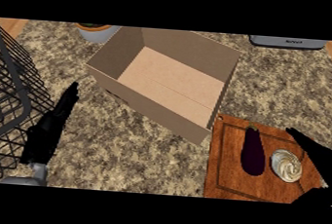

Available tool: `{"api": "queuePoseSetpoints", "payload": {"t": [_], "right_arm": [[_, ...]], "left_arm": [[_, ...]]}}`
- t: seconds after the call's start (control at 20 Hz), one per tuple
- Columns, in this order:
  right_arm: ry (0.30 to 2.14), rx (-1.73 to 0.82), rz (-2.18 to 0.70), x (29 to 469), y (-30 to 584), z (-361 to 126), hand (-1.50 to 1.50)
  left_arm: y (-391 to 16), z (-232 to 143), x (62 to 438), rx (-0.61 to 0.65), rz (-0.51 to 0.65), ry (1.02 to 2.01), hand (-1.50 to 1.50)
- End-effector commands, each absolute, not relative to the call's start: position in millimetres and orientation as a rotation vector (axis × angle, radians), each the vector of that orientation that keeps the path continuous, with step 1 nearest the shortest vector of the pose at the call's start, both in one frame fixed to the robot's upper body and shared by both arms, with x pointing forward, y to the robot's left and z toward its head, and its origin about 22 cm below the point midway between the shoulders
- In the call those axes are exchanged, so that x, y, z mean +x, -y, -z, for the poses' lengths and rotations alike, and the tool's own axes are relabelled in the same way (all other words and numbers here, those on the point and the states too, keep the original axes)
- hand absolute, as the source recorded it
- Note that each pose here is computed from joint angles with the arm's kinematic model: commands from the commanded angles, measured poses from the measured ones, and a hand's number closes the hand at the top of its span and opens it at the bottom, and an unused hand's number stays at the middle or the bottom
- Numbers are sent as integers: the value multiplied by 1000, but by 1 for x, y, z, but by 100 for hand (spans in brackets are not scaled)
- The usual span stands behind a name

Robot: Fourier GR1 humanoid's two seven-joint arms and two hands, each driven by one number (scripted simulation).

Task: Pick the cupcake from the cutting board and place it in the cardboard box

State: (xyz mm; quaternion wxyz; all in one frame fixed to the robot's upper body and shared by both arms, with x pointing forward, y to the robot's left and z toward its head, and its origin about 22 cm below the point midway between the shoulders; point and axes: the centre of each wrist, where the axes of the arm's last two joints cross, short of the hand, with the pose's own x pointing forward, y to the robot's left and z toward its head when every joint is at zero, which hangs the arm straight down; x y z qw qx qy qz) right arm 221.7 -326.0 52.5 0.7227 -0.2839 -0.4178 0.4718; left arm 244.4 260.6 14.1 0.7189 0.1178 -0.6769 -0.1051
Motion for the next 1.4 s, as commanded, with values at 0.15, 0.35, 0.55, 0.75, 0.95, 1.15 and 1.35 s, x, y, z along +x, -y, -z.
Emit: {"api": "queuePoseSetpoints", "payload": {"t": [0.15, 0.35, 0.55, 0.75, 0.95, 1.15, 1.35], "right_arm": [[916, -614, -1042, 227, 331, -42, -150], [897, -635, -1034, 222, 331, -22, -150], [896, -623, -1073, 226, 318, -32, -150], [870, -604, -1071, 240, 314, -29, -150], [910, -569, -1055, 234, 310, -11, 150], [991, -791, -1083, 225, 324, -10, 150], [1052, -854, -1074, 234, 320, -19, 150]], "left_arm": [[-281, -11, 237, 382, 210, 1468, 0], [-284, -10, 227, 384, 204, 1442, 0], [-289, -9, 236, 370, 174, 1439, 0], [-296, -18, 244, 382, 191, 1455, 0], [-305, -21, 235, 363, 198, 1448, 0], [-295, -17, 237, 374, 190, 1447, 0], [-300, -21, 244, 389, 197, 1450, 0]]}}
